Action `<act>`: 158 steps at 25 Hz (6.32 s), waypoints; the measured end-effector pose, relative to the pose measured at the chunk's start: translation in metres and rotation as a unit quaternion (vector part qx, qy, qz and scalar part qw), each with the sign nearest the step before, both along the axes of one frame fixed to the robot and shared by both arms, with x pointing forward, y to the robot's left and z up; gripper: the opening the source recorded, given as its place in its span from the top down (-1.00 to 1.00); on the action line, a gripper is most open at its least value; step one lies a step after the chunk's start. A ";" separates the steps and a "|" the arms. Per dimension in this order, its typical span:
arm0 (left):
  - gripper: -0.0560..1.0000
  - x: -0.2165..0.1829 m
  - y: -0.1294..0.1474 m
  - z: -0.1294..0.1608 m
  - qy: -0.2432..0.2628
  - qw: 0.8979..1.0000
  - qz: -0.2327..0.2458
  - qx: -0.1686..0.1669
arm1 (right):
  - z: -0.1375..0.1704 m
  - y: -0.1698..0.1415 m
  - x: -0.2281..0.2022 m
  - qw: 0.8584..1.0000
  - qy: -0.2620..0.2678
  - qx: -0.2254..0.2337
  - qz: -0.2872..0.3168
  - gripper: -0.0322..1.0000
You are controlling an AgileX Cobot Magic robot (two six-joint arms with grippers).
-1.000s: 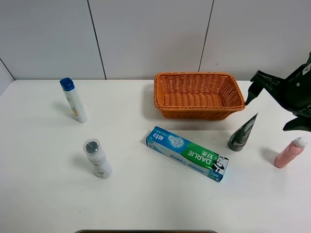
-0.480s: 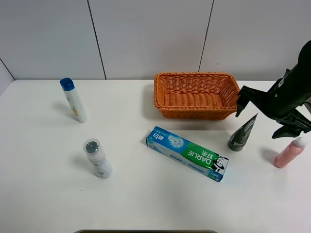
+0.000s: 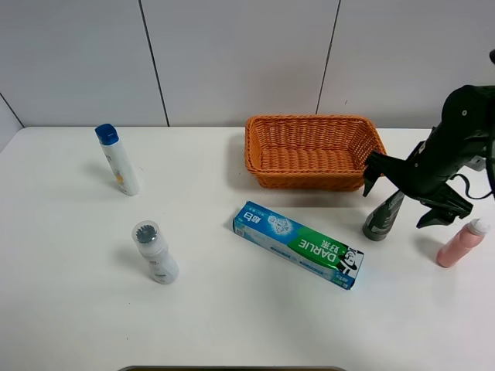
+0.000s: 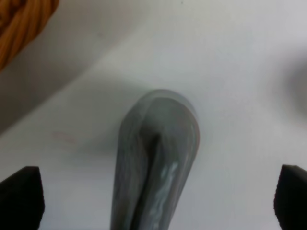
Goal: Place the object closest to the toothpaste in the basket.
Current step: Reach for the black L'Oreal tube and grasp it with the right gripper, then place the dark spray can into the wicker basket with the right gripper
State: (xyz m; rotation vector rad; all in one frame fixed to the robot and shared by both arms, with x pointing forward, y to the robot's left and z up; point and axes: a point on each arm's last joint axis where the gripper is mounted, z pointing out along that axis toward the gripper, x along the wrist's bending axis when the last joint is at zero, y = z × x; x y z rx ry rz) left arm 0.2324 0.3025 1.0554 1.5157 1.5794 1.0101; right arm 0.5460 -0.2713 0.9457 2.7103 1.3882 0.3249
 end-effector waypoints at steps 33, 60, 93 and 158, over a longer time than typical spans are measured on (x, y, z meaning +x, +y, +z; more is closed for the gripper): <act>-0.88 0.000 0.000 0.000 0.000 1.000 0.000 0.000 | -0.024 0.002 0.009 1.000 0.005 0.006 -0.003 -0.32; -0.88 0.000 0.000 0.000 0.000 1.000 0.000 0.000 | -0.024 0.003 0.009 1.000 0.006 0.012 -0.008 0.24; -0.88 0.000 0.000 0.000 0.000 1.000 0.000 0.000 | 0.073 0.008 -0.028 0.995 -0.094 0.020 0.014 0.24; -0.88 0.000 0.000 0.000 0.000 1.000 0.000 0.000 | 0.033 0.092 0.115 0.903 -0.188 -0.094 0.375 0.25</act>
